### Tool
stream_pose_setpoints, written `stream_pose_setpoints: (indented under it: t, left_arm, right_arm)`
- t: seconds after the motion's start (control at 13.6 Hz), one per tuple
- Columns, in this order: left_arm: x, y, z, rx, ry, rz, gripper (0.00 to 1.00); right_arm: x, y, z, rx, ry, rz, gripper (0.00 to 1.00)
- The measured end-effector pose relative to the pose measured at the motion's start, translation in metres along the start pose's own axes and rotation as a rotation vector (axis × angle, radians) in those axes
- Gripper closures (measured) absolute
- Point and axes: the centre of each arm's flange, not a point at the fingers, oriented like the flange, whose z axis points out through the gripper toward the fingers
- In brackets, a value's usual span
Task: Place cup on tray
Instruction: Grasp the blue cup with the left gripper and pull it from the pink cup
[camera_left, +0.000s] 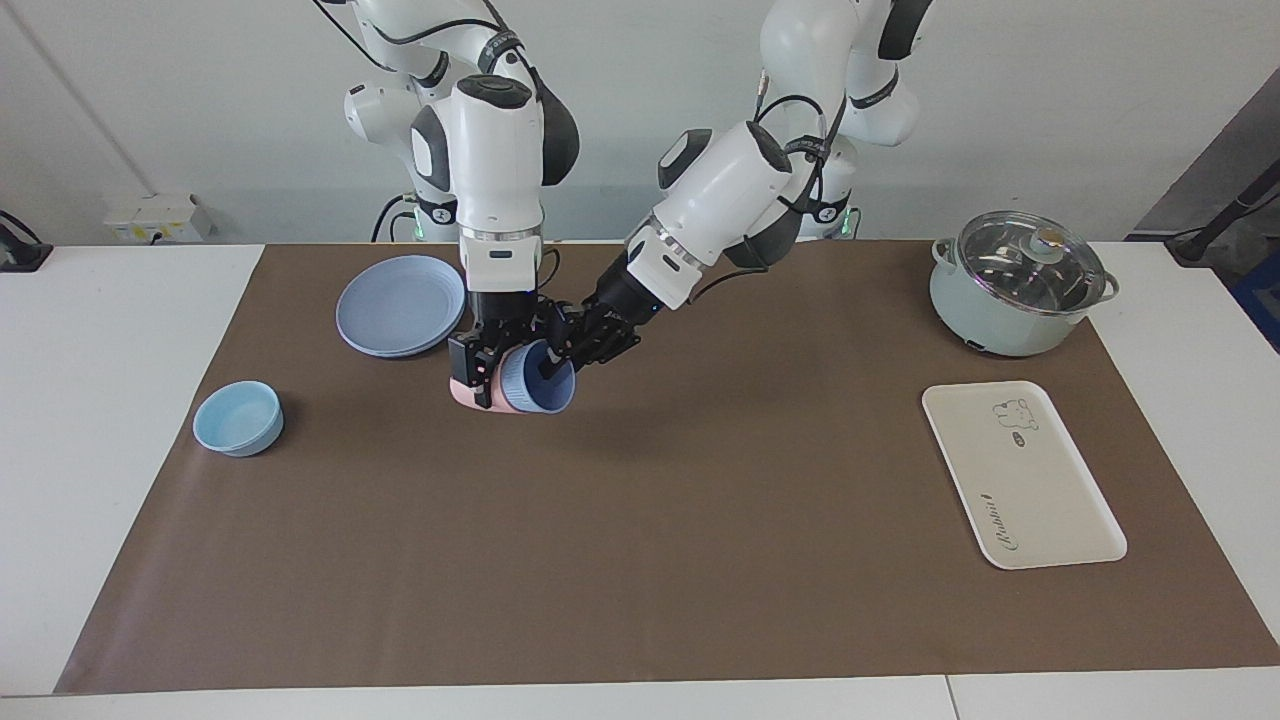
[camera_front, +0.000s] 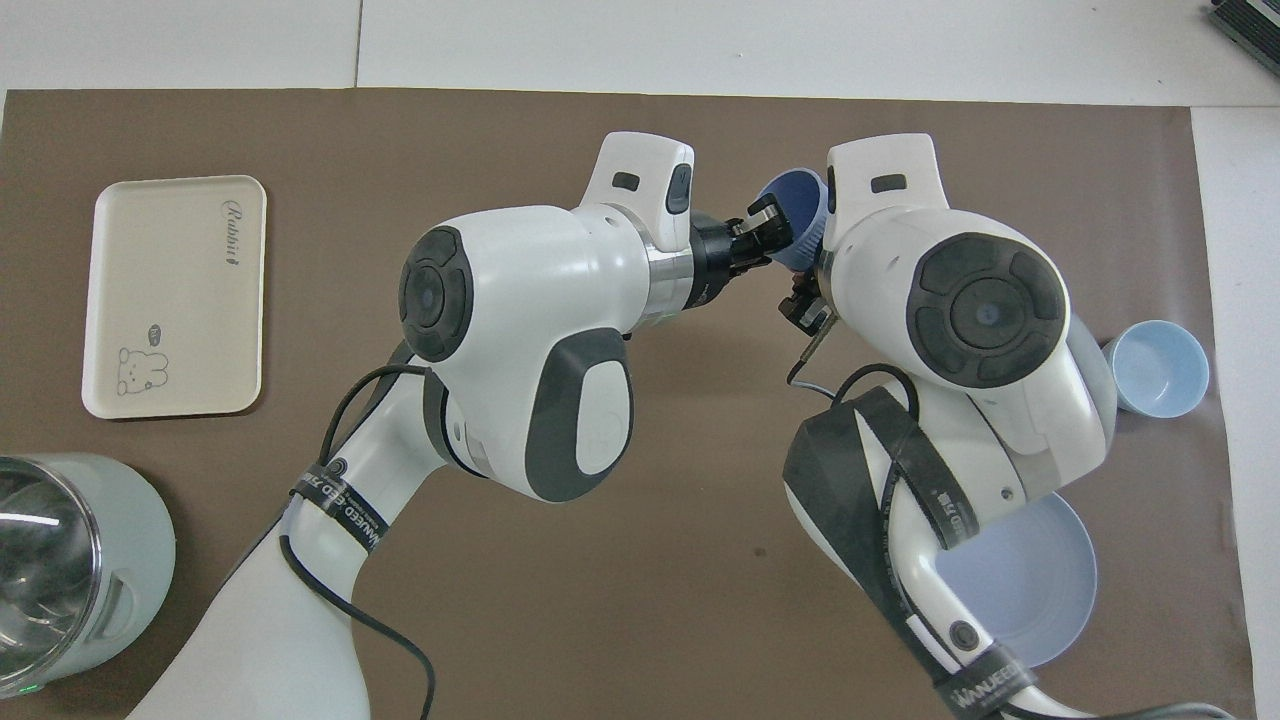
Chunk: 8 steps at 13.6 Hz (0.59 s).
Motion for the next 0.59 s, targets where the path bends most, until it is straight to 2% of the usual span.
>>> stream_pose_setpoints:
  t: [0.07, 0.37, 0.59]
  left_arm:
    - [0.002, -0.001, 0.000, 0.005, 0.003, 0.002, 0.89]
    - [0.005, 0.000, -0.003, 0.021, -0.007, 0.010, 0.92]
    - [0.015, 0.001, -0.012, 0.052, -0.049, 0.005, 0.92]
  right_arm:
    - [0.000, -0.001, 0.001, 0.002, -0.005, 0.000, 0.16]
    - [0.001, -0.005, 0.001, 0.007, -0.011, 0.007, 0.16]
    - [0.005, -0.011, -0.001, 0.010, -0.008, 0.015, 0.16]
